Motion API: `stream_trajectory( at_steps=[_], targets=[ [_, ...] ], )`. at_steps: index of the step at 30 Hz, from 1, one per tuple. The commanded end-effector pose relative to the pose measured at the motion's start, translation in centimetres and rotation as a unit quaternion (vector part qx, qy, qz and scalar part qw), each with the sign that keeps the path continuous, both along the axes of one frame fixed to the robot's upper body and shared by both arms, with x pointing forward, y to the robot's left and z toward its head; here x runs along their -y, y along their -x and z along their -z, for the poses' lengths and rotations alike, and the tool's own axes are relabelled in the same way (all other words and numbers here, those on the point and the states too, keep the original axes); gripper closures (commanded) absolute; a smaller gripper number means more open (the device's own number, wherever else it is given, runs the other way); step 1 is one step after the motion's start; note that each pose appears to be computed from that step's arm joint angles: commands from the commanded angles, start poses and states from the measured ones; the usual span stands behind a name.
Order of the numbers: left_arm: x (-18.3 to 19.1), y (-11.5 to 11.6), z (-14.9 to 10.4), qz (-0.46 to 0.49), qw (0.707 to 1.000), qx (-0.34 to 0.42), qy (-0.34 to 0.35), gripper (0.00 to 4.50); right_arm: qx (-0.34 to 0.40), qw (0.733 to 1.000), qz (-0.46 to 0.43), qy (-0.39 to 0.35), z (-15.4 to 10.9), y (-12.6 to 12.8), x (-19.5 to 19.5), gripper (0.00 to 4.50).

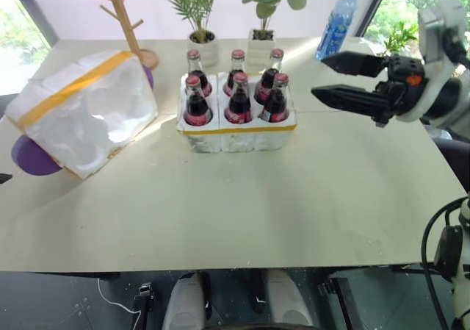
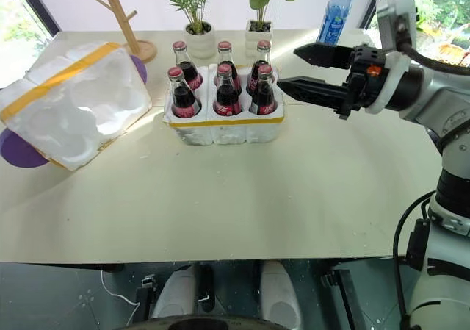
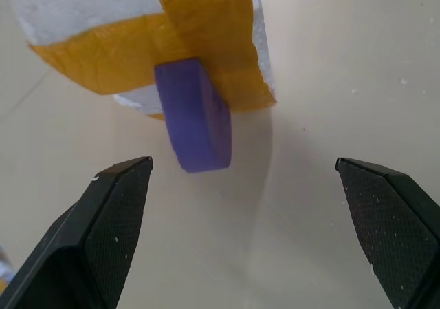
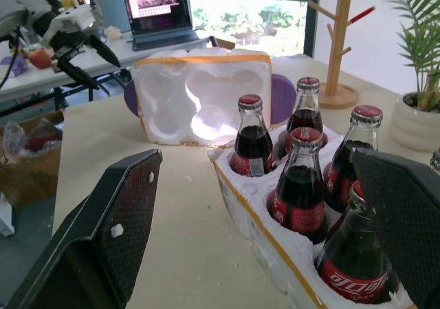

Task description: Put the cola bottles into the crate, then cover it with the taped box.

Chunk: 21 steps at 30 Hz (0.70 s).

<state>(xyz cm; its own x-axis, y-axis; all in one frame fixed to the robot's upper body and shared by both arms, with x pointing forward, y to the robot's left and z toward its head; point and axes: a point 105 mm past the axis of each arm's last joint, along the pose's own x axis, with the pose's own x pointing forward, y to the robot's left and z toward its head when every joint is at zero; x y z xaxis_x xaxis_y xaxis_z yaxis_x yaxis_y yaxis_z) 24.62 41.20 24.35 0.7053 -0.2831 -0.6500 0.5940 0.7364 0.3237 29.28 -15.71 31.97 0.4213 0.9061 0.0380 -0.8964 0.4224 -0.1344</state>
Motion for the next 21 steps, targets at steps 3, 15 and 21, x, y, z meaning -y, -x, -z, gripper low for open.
stream_trajectory(
  at_steps=[3, 15, 21],
  targets=[
    [0.1, -2.6, 1.2, 0.007, 0.999, -0.053, -0.004, 0.0, 0.034, 0.999, 0.006, 0.001, -1.1, 1.0, 0.1, 0.02],
    [0.5, -5.6, 3.7, -0.015, 0.996, -0.092, -0.018, 0.54, 0.039, 0.999, 0.037, 0.005, -0.8, 2.4, 0.7, 0.0],
    [0.9, -5.8, 3.7, -0.003, 0.995, -0.097, -0.018, 3.48, 0.041, 0.998, 0.047, 0.001, -0.9, 2.3, 0.8, 0.0]
  ],
)
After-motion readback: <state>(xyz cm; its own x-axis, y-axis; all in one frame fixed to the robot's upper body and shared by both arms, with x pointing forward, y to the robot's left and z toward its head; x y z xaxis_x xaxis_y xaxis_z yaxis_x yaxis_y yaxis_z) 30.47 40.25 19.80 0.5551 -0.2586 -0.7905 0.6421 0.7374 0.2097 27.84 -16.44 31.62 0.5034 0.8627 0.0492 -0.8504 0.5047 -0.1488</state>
